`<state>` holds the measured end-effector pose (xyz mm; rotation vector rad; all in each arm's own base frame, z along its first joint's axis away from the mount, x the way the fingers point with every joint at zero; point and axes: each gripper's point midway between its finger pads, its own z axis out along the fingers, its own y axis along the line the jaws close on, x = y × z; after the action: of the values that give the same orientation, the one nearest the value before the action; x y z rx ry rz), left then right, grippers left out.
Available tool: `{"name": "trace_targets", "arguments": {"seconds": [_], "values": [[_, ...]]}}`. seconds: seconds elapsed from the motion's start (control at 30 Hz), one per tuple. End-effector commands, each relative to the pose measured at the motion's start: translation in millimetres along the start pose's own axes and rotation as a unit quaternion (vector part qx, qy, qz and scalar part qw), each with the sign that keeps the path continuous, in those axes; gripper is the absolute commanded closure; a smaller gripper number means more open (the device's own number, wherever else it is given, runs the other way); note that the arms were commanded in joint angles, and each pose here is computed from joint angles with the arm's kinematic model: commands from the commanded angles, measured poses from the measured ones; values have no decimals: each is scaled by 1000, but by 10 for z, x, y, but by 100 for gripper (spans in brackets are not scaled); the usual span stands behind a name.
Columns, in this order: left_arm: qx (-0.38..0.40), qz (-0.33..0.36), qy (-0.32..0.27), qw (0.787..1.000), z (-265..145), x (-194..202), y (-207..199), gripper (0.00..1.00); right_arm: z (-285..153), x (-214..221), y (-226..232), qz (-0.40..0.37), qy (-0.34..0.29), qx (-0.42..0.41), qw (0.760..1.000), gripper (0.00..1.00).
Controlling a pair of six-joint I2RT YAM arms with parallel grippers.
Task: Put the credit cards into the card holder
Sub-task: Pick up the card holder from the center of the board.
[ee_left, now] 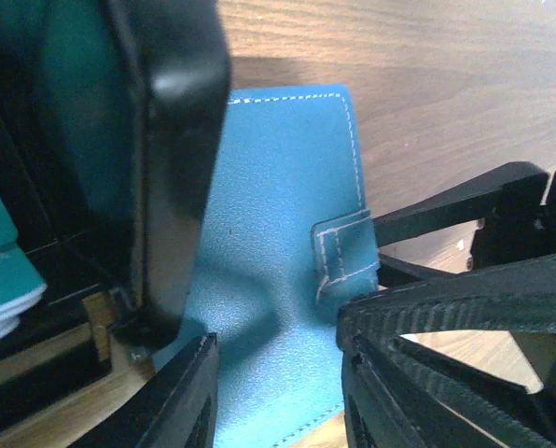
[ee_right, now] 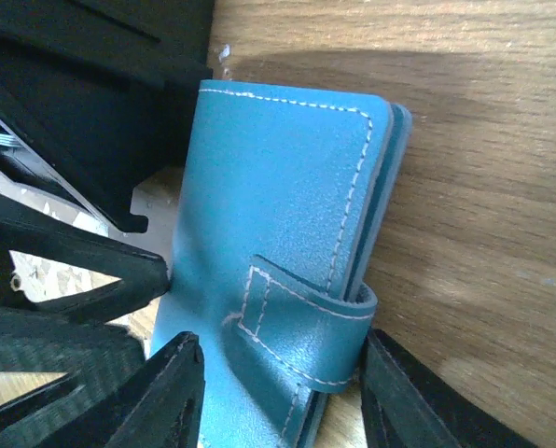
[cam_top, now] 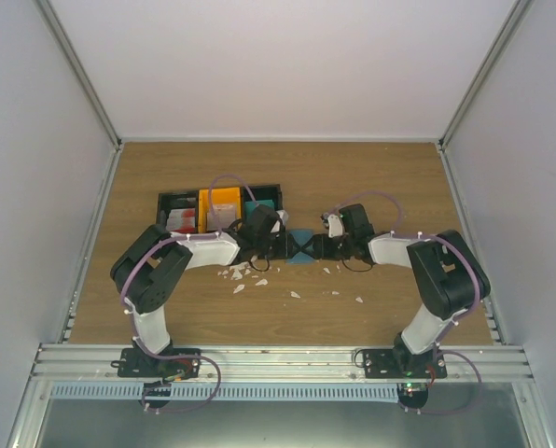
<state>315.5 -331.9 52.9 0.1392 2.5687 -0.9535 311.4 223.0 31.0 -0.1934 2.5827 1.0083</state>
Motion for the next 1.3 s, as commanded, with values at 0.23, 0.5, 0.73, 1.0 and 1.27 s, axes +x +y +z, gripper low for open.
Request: {"name": "trace_targets", "arguments": {"seconds": [0.23,0.5,0.73,1.0,1.27], "values": [[-36,14,44,998,51,211,142,70,34,94,175,33,3,-83,996,66],[5,26,37,999,-66,221,-20,69,-41,37,274,53,-17,-105,993,97],[54,52,-44,996,-578,-47,-378,49,-317,88,417,26,-28,-101,994,99],[102,94,-126,982,-1560,-297,-823,18,-1010,-20,1115,-131,-104,-189,968,100],[158,138,-145,967,-2190,-353,-1121,9,-1806,-146,1990,-292,-182,-318,883,100]]}}
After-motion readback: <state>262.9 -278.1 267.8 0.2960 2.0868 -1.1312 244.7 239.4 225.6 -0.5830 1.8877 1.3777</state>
